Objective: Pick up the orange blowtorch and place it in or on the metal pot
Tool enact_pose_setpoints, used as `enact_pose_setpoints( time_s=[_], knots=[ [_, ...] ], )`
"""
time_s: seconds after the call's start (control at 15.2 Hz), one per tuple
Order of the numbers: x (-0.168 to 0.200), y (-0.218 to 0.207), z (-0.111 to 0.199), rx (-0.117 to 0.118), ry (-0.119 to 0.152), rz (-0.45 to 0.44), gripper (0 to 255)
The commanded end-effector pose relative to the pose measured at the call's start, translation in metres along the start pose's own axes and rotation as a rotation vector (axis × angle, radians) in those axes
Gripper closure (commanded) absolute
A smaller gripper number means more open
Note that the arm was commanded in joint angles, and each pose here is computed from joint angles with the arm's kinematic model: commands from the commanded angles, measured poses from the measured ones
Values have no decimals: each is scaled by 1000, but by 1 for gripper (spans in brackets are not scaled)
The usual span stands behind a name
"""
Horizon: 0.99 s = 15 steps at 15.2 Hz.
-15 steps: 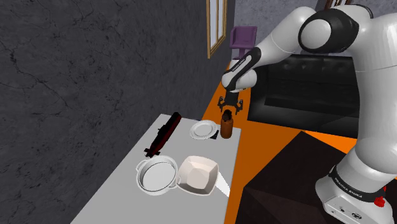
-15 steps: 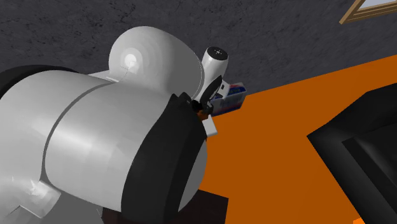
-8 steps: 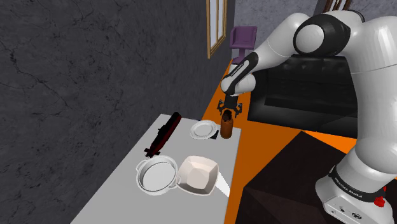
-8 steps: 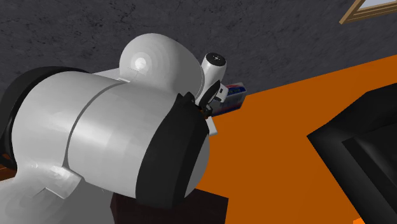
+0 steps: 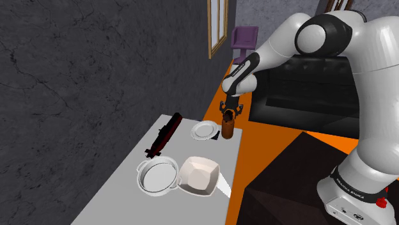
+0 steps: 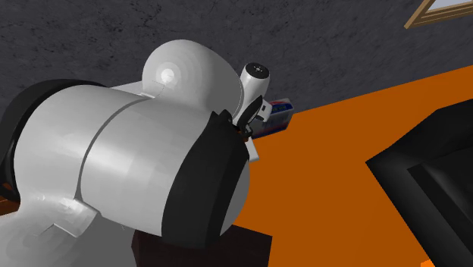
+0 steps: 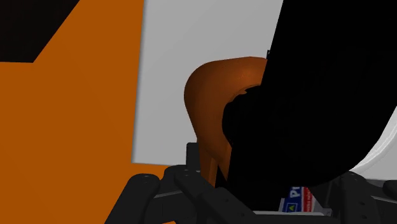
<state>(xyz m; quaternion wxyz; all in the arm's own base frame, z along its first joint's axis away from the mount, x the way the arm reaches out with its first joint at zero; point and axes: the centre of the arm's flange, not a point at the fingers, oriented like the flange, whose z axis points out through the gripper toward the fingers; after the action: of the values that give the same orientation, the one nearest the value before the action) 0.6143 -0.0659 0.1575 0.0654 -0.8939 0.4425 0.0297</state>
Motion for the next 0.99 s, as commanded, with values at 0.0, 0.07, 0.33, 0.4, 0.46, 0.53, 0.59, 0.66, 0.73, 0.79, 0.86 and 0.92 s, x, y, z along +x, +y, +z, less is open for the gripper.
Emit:
enact_pose_setpoints(
  time_s=[0.0,0.07,0.33,0.4,0.46,0.53,0.59,0.66,0.73,0.79,0.86,0.92],
  knots=[
    [0,0,1,-1,-1,0,255],
    [0,0,0,-1,-1,0,255],
    [0,0,1,-1,-1,0,255],
    [-1,0,-4,-1,-1,0,255],
    [-1,-1,-10,-1,-1,0,255],
    [-2,-1,-15,-1,-1,0,255],
    [-3,-2,-20,-1,-1,0,255],
    [-3,-2,-25,-1,-1,0,255],
    [-4,-3,-31,-1,-1,0,255],
    [-4,-3,-36,-1,-1,0,255],
    [-5,-4,-41,-1,-1,0,255],
    [-6,-4,-46,-1,-1,0,255]
  ],
)
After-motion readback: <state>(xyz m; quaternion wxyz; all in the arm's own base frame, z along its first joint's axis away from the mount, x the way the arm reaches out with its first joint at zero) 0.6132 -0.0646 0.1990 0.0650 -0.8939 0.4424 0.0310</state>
